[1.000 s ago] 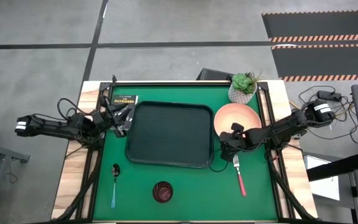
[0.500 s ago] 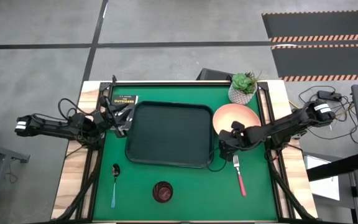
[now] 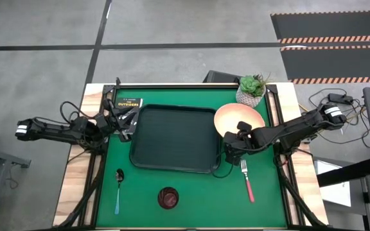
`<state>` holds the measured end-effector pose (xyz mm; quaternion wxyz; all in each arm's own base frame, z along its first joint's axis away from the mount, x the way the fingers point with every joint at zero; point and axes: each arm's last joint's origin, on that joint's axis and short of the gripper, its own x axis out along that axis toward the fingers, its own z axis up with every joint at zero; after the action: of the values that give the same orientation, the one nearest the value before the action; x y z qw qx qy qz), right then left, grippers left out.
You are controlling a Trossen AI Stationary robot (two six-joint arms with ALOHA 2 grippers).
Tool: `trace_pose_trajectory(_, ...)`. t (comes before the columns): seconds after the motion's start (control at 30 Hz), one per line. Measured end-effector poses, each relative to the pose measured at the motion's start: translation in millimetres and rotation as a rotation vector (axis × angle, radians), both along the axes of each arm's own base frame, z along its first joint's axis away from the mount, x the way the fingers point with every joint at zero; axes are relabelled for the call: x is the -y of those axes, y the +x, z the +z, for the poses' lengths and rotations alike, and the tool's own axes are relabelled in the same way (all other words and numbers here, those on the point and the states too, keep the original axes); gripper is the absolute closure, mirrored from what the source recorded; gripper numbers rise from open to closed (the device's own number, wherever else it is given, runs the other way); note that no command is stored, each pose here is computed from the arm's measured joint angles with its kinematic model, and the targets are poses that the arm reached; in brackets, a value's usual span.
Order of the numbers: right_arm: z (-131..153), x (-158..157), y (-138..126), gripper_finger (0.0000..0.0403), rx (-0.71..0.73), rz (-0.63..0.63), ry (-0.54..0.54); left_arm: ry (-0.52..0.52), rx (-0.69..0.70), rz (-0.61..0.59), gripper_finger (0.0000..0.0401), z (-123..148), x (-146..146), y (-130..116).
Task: Pick and place plate/cup/fork/spoon on tray
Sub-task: Put the orange plate on the black table tray
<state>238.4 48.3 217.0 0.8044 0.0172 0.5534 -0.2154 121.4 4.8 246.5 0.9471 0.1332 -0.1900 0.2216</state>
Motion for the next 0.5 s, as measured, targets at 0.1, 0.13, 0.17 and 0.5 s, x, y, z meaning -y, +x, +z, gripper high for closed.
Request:
trace_pose_trajectory(0.1,12,-3,6,0.0394,0.044,0.023,-0.036,0.000,0.000,0.000,0.0318,0,0,0)
trace_pose_trajectory(0.13,16,-4,8,0.0394,0.068,0.030,-0.046,0.000,0.000,0.000,0.0318,0,0,0)
trace_pose_trajectory(0.17,20,-6,11,0.0394,0.092,0.041,-0.056,0.000,0.000,0.000,0.0318,0,0,0)
trace_pose_trajectory(0.5,31,-21,60,0.0394,0.322,0.290,-0.150,0.000,0.001,0.000,0.0318,0,0,0)
